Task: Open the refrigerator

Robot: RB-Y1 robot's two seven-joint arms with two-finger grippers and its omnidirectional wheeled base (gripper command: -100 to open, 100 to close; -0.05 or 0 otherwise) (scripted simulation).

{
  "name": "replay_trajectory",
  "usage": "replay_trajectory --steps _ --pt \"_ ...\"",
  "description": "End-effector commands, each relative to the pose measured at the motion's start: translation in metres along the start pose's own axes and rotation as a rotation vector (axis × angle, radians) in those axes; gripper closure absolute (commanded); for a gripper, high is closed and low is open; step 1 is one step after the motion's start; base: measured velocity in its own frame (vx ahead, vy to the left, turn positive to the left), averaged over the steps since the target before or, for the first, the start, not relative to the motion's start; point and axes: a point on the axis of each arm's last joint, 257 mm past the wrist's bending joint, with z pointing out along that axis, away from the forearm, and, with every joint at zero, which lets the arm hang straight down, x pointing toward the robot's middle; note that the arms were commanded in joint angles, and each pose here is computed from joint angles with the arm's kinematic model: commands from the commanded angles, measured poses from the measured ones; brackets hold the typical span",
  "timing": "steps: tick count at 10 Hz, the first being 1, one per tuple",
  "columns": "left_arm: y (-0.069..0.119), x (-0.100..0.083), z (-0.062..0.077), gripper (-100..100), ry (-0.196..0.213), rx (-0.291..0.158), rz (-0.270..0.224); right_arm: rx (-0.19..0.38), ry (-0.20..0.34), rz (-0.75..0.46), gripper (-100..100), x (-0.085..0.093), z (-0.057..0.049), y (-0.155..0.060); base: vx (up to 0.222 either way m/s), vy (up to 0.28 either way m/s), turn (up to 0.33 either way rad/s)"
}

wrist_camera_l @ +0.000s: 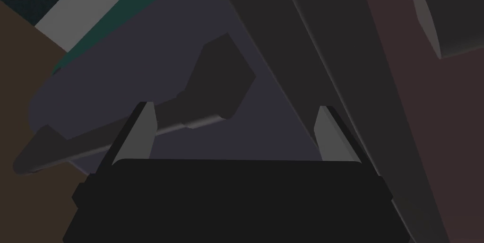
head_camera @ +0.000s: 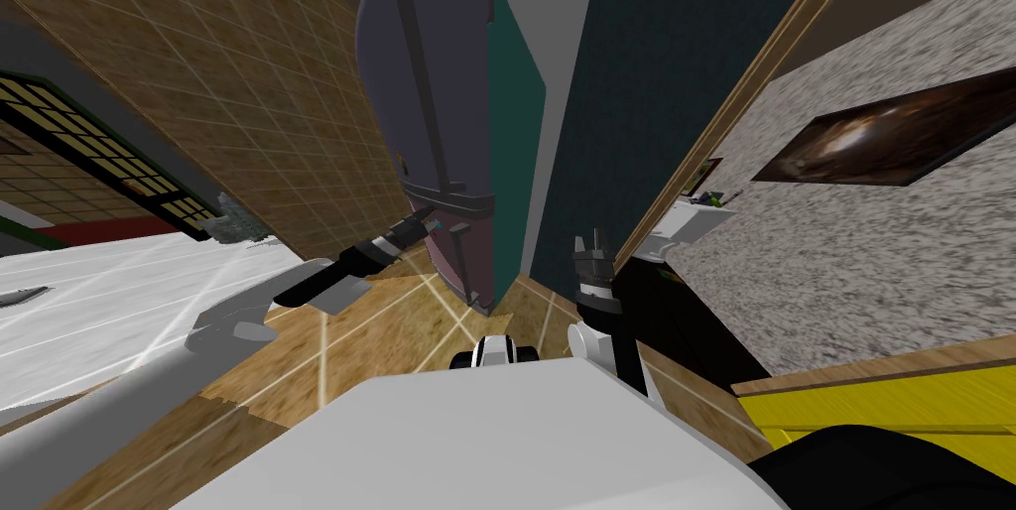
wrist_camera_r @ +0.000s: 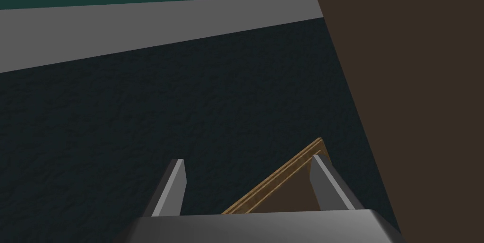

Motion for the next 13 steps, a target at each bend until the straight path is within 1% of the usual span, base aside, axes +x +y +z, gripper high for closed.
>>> replay_trajectory --steps 1,3,4,8,10,13 --pt "0.008 -0.014 0.005 -100 0.015 -0.043 0.042 0.0 0.0 0.0 0 0.0 0.0 0.0 0.015 -0.069 0.006" --pt "0.012 -0.035 0.011 -100 0.016 -0.087 0.082 0.0 0.0 0.0 0 0.0 0.0 0.0 0.026 -0.074 0.009" --pt "0.012 -0.036 0.011 -100 0.023 -0.091 0.092 0.0 0.0 0.0 0 0.0 0.0 0.0 0.022 -0.055 0.008" --pt "0.012 -0.075 0.021 -100 0.02 -0.164 0.179 0.0 0.0 0.0 0 0.0 0.0 0.0 0.024 -0.067 0.01" --pt "0.008 -0.091 0.024 -100 0.016 -0.189 0.214 0.0 0.0 0.0 0 0.0 0.0 0.0 0.021 -0.069 0.008" --pt "0.003 -0.109 0.028 -100 0.009 -0.215 0.253 0.0 0.0 0.0 0 0.0 0.0 0.0 0.017 -0.041 0.006"
